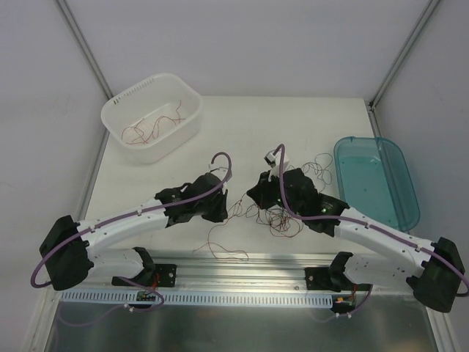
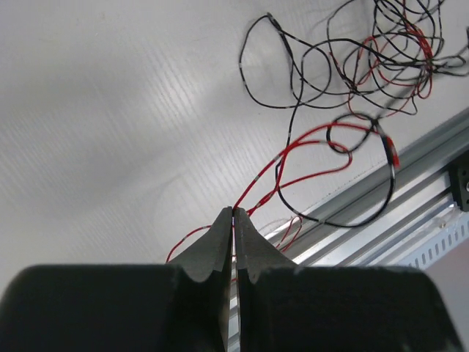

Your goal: Untangle the cables

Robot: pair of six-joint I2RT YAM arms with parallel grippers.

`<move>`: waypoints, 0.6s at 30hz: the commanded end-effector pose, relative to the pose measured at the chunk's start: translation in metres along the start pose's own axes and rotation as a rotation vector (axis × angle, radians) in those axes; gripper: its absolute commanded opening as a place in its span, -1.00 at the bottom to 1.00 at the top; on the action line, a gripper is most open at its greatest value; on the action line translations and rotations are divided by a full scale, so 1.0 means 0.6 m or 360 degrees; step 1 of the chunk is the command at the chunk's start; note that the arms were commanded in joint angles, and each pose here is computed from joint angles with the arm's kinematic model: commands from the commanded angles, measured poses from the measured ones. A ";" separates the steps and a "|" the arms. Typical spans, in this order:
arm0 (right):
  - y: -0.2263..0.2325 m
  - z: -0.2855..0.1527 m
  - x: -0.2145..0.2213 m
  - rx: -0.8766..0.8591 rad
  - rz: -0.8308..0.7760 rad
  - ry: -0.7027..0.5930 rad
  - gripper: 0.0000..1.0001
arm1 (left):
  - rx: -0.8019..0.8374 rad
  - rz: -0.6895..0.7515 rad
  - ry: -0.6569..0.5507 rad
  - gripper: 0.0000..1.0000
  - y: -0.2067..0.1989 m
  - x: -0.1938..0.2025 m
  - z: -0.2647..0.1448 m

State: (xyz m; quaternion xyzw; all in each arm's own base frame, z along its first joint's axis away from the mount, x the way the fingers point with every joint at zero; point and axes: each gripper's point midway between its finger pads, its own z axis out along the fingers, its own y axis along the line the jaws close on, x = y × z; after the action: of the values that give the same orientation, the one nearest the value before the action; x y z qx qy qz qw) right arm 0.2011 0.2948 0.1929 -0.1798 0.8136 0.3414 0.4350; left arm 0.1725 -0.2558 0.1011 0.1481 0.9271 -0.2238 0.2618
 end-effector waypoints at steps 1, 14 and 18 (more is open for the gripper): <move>-0.039 -0.019 -0.032 0.0209 -0.0027 -0.0030 -0.99 | 0.0047 0.0197 -0.0049 -1.00 -0.012 0.000 -0.017; 0.022 -0.003 -0.008 -0.0106 0.0023 0.0184 -0.99 | 0.0101 0.0268 -0.0059 -1.00 -0.030 -0.001 -0.026; 0.027 0.010 0.024 -0.0081 -0.0001 0.0332 -0.46 | 0.0082 0.0225 -0.0099 -1.00 -0.036 -0.018 -0.027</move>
State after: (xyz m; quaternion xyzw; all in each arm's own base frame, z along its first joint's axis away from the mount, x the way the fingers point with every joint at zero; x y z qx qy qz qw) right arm 0.1964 0.2981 0.1730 -0.2015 0.8531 0.3258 0.3542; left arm 0.1609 -0.2585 0.1097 0.2168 0.9066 -0.2227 0.2855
